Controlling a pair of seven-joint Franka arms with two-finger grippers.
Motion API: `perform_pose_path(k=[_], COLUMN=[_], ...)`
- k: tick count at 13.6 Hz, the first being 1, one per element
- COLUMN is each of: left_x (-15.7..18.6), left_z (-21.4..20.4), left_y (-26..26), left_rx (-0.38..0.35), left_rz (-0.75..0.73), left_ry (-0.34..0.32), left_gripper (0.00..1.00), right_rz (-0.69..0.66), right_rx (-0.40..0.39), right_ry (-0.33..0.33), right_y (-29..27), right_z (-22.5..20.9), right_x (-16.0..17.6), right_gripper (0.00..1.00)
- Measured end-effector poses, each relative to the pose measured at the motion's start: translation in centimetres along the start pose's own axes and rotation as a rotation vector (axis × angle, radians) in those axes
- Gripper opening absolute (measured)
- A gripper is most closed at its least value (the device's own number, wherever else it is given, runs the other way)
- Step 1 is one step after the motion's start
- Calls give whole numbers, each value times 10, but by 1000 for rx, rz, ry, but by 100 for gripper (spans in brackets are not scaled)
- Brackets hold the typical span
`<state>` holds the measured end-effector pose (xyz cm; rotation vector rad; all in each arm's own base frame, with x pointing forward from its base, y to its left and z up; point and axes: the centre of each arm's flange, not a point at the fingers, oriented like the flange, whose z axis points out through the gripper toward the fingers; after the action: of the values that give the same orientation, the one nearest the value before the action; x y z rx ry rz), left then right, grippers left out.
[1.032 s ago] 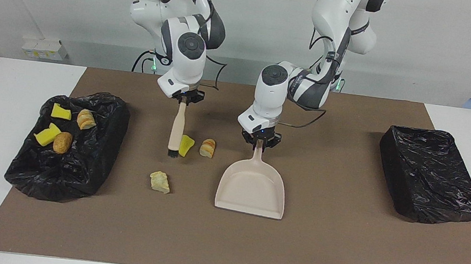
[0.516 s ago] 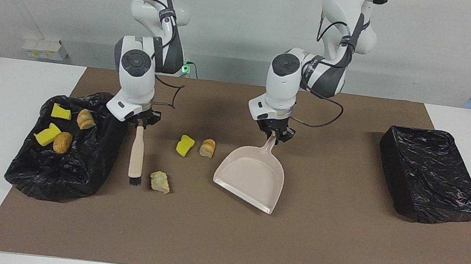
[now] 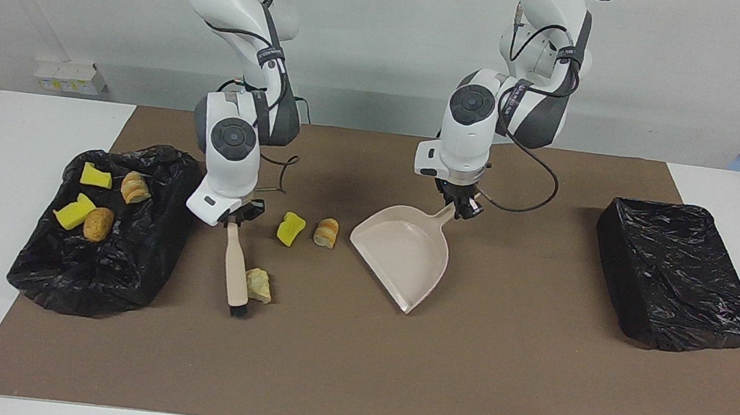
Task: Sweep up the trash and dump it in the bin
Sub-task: 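Sweep the remaining pieces toward the dustpan with the right gripper's brush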
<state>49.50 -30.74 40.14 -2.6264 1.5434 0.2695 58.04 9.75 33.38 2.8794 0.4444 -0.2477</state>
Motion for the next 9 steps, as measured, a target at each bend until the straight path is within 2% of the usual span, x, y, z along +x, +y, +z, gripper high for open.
perform_pose_path(k=[2, 4, 6, 9], left_x=[-9, -18, -26, -32], left_z=[11, 17, 24, 33], left_y=[5, 14, 21, 24], left_rx=[-10, -3, 12, 72], left_rz=[60, 81, 93, 156], left_ry=[-18, -5, 11, 37], left_gripper=[31, 31, 31, 31], right_rz=[-42, -77, -100, -135], right_rx=[-5, 19, 62, 146], right_ry=[3, 7, 9, 11], right_y=[-24, -57, -88, -142], right_z=[-3, -7, -12, -23], right_x=[2, 4, 3, -2], right_gripper=[26, 26, 26, 26])
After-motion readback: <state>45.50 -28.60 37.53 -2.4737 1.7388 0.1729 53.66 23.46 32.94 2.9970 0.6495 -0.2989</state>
